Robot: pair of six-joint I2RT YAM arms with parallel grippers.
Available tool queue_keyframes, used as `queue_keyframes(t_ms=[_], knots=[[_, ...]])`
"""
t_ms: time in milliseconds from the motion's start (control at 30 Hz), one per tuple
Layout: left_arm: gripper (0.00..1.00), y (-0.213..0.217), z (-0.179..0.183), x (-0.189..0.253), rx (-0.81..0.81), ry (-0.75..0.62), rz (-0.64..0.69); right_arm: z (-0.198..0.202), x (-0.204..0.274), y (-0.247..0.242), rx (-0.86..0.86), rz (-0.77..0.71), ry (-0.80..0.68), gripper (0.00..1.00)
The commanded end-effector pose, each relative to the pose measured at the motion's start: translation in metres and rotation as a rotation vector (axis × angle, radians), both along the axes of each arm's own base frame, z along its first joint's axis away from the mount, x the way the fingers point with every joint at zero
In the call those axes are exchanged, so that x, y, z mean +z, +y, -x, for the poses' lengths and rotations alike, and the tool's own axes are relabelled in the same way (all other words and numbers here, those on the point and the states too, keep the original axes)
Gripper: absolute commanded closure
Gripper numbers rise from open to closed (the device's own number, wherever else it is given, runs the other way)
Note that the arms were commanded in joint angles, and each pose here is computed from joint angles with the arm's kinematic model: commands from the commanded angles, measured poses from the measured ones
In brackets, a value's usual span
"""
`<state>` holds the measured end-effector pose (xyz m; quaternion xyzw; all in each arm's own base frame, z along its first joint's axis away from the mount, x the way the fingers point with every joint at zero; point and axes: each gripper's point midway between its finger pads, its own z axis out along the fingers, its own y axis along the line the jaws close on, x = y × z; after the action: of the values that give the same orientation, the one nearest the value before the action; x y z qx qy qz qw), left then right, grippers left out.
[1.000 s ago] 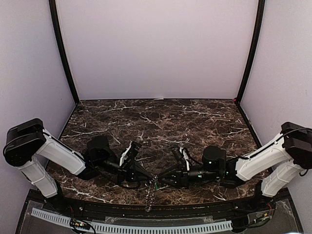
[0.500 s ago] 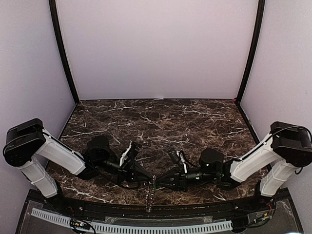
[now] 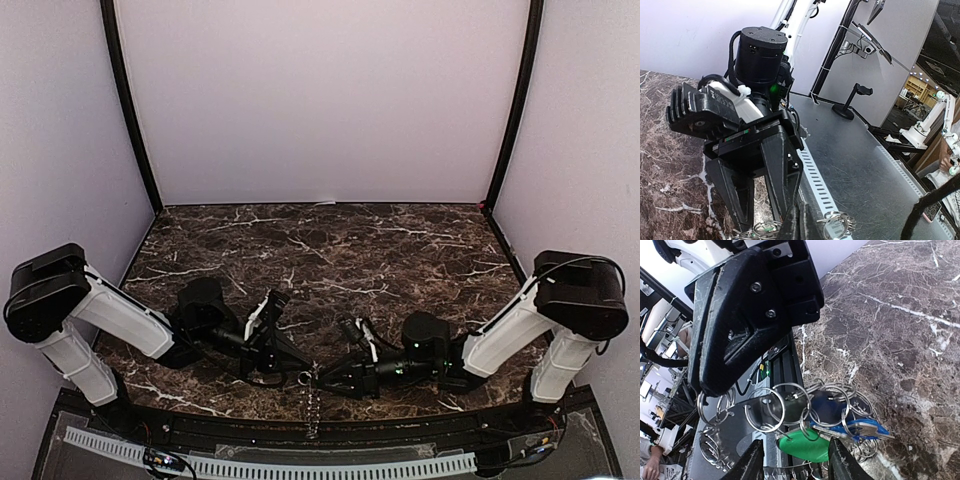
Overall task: Remove the keys from the keyring
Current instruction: Remove the hole in the key head from the split of the keyring.
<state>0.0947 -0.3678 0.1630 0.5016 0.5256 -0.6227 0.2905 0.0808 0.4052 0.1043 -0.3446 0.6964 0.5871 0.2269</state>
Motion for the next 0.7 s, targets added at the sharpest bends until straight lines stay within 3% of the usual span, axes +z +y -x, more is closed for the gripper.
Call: queue_keyframes(t_ms=[0, 333, 667], knots=[[1.00, 0.002, 0.002, 0.017, -0.011, -0.044, 0.051, -0.001, 0.014, 0.011, -0.006, -0.047, -0.065, 0.56], [1.00, 0.002, 0.002, 0.017, -0.010, -0.039, 0.051, 0.003, 0.003, 0.026, 0.001, 0.023, -0.148, 0.52], [1.00, 0.002, 0.002, 0.019, -0.007, -0.040, 0.057, -0.004, -0.006, 0.029, -0.065, 0.093, -0.219, 0.57]])
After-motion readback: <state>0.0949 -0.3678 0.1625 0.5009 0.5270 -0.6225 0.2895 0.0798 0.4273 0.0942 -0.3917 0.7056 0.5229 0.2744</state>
